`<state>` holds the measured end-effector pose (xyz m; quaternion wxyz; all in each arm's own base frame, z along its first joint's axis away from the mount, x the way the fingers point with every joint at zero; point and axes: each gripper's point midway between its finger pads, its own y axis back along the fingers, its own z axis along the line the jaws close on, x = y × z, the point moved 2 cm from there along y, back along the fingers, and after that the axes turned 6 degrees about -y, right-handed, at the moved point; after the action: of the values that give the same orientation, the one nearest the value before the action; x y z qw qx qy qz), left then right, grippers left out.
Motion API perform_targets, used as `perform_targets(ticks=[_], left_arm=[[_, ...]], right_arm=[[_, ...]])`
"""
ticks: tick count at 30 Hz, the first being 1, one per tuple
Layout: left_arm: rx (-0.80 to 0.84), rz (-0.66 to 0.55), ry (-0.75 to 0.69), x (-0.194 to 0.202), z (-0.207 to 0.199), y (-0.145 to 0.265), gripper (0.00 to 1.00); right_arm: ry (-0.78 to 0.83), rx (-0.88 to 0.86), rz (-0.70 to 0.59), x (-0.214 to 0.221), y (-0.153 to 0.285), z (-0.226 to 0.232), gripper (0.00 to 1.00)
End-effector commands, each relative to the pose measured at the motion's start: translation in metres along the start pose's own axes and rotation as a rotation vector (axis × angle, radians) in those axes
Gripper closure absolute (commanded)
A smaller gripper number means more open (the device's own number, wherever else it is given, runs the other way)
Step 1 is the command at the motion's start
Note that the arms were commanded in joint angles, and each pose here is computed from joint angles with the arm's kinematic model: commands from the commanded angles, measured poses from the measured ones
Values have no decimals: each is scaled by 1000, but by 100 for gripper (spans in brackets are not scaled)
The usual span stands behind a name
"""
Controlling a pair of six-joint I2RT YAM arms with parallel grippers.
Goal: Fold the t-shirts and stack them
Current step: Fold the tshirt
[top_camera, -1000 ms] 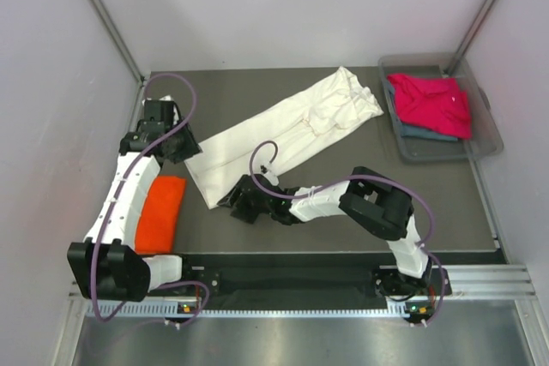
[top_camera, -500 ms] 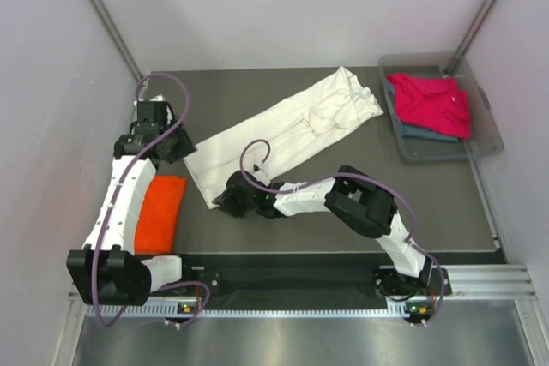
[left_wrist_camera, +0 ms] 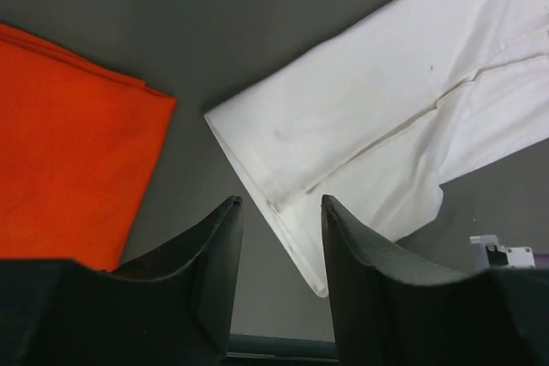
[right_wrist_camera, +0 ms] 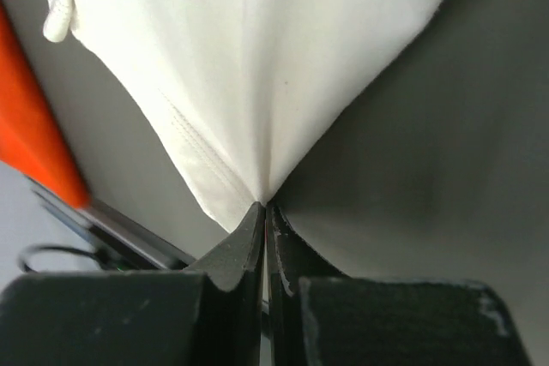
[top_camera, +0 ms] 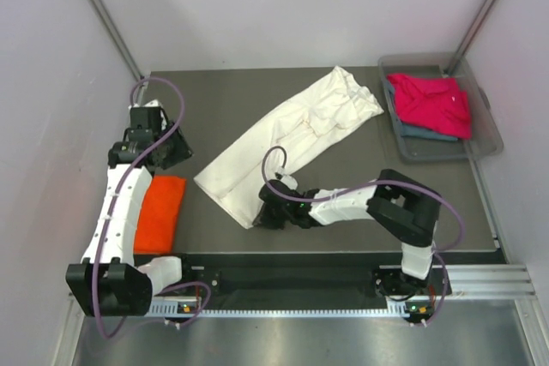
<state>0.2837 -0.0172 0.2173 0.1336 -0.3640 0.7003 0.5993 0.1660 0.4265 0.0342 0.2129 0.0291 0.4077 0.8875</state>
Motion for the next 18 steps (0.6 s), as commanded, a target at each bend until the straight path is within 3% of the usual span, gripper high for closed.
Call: perform_targets(ticks=[1, 6, 14, 17, 18], left_arm=[[48, 15, -32, 9, -3, 1, 52], [187, 98, -60, 30, -19, -14, 46], [323, 327, -65, 91, -47, -40, 43], [317, 391, -65, 120, -54, -42, 43], [301, 418, -95, 134, -56, -40, 42]], right_arm=[[260, 79, 72, 8, 43, -42, 100], [311, 113, 76, 6, 82, -83, 100], [225, 124, 83, 21, 135, -138, 98], [274, 141, 75, 17, 146, -137, 80], [277, 137, 69, 16, 149, -134, 60]])
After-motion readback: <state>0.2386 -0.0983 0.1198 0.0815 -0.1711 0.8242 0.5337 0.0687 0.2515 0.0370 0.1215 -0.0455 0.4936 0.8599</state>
